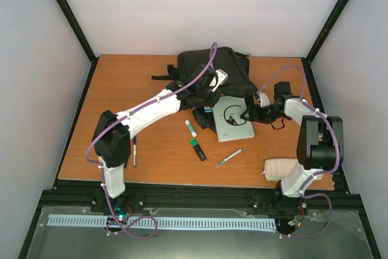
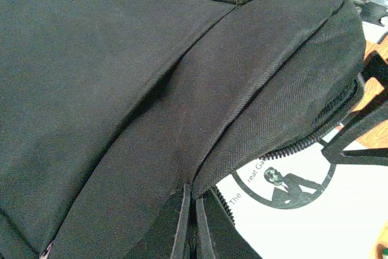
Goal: Pack the student bag
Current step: Place the book in the student bag.
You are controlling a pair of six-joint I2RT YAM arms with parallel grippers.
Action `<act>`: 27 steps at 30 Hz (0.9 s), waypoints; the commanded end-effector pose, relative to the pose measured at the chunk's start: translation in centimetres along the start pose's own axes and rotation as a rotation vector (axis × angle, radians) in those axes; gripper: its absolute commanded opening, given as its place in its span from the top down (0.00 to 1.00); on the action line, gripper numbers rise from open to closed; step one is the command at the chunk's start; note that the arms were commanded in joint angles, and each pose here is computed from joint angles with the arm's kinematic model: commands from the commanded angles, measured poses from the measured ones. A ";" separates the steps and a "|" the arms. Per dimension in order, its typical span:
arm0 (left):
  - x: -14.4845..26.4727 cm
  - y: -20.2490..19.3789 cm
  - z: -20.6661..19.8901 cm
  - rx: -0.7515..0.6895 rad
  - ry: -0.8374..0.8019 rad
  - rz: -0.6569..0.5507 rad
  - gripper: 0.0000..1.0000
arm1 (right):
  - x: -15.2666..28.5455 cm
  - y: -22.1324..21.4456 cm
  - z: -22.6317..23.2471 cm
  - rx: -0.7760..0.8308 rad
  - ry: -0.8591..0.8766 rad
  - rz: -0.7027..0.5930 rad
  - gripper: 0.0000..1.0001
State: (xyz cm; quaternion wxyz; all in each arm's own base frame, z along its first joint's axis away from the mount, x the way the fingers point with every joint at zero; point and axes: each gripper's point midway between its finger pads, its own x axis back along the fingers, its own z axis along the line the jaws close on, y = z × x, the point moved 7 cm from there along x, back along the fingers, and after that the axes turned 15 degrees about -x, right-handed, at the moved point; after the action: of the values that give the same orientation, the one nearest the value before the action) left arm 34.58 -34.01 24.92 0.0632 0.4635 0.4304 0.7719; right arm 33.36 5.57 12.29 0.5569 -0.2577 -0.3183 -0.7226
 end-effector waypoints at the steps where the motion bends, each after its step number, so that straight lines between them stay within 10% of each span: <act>1: 2.7 2.8 0.5 0.015 0.015 -0.133 0.99 | 1.1 -0.7 1.0 0.152 -0.035 -0.016 0.33; 16: 3.1 3.0 0.5 0.008 0.003 -0.136 0.99 | 4.7 -6.8 1.3 0.805 -0.163 0.056 0.30; 27: 3.0 2.8 0.3 0.009 -0.012 -0.125 0.99 | 3.5 -7.2 -1.9 0.961 -0.351 0.046 0.30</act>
State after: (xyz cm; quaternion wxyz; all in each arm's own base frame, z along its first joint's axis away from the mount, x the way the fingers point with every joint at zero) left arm 34.38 -34.03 24.76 0.0663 0.4698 0.4295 0.7684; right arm 24.51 3.51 12.09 0.5968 -0.1199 -0.6438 -0.4636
